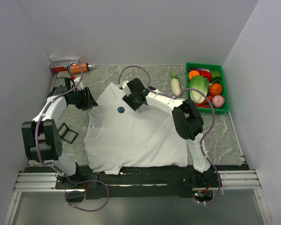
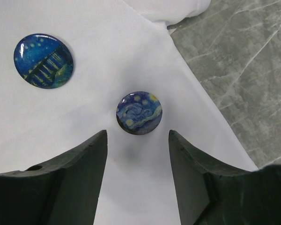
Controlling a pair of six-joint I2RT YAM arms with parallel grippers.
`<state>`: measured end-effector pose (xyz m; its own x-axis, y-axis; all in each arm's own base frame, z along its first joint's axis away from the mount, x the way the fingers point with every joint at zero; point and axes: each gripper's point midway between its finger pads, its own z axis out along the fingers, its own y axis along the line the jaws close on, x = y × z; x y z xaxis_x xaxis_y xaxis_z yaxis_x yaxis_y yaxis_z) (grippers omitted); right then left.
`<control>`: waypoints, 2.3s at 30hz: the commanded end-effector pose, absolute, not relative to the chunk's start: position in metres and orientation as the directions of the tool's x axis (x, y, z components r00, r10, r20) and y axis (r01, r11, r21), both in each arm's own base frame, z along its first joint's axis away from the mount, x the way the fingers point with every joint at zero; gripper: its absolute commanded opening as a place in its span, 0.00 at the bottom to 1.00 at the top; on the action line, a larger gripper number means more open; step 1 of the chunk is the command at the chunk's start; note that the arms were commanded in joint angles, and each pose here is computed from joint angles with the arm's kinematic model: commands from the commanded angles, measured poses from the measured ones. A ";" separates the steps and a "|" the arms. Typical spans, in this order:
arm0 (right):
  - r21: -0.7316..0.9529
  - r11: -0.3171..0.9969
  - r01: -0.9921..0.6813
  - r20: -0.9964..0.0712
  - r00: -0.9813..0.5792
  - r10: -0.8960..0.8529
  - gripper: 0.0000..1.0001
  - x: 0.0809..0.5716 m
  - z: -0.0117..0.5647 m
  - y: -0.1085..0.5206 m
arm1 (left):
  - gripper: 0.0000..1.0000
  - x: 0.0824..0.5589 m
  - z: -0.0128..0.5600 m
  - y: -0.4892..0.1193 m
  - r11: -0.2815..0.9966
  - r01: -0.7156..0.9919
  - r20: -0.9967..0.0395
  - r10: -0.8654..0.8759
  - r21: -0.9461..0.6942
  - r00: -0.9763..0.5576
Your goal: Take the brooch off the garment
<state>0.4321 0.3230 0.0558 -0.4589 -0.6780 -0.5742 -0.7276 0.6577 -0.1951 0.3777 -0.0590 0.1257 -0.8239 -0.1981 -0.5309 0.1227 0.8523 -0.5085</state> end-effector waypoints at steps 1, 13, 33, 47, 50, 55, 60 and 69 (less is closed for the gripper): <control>-0.179 0.665 -0.725 -0.609 -0.449 -0.654 0.59 0.439 0.063 0.341 | 0.53 0.385 0.139 -0.061 0.839 0.135 -0.536 -0.206 -0.527 -0.819; -0.153 0.659 -0.736 -0.562 -0.484 -0.671 0.57 0.431 0.031 0.342 | 0.53 0.380 0.134 -0.062 0.838 0.125 -0.527 -0.211 -0.531 -0.823; -0.164 0.718 -0.677 -0.600 -0.509 -0.617 0.38 0.455 0.040 0.331 | 0.53 0.372 0.130 -0.060 0.849 0.126 -0.529 -0.198 -0.513 -0.825; -0.220 0.739 -0.637 -0.635 -0.481 -0.604 0.41 0.475 0.075 0.299 | 0.52 0.364 0.105 -0.071 0.822 0.115 -0.478 -0.206 -0.559 -0.854; -0.225 0.750 -0.622 -0.636 -0.489 -0.597 0.41 0.480 0.078 0.288 | 0.52 0.370 0.108 -0.074 0.843 0.136 -0.507 -0.177 -0.520 -0.843; -0.213 0.767 -0.606 -0.652 -0.496 -0.573 0.44 0.485 0.088 0.279 | 0.52 0.367 0.109 -0.078 0.836 0.149 -0.507 -0.170 -0.528 -0.845; -0.086 0.751 -0.655 -0.676 -0.516 -0.527 0.48 0.472 0.101 0.292 | 0.52 0.369 0.113 -0.083 0.820 0.170 -0.513 -0.167 -0.547 -0.842; -0.057 0.747 -0.662 -0.661 -0.536 -0.525 0.67 0.470 0.088 0.292 | 0.52 0.369 0.115 -0.078 0.837 0.185 -0.526 -0.138 -0.515 -0.839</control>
<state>0.4643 0.2890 0.0604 -0.5532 -0.5630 -0.6141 -0.6730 0.7364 -0.0688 0.3578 -0.0783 0.0968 -0.8688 -0.1597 -0.4686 0.1324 0.8371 -0.5308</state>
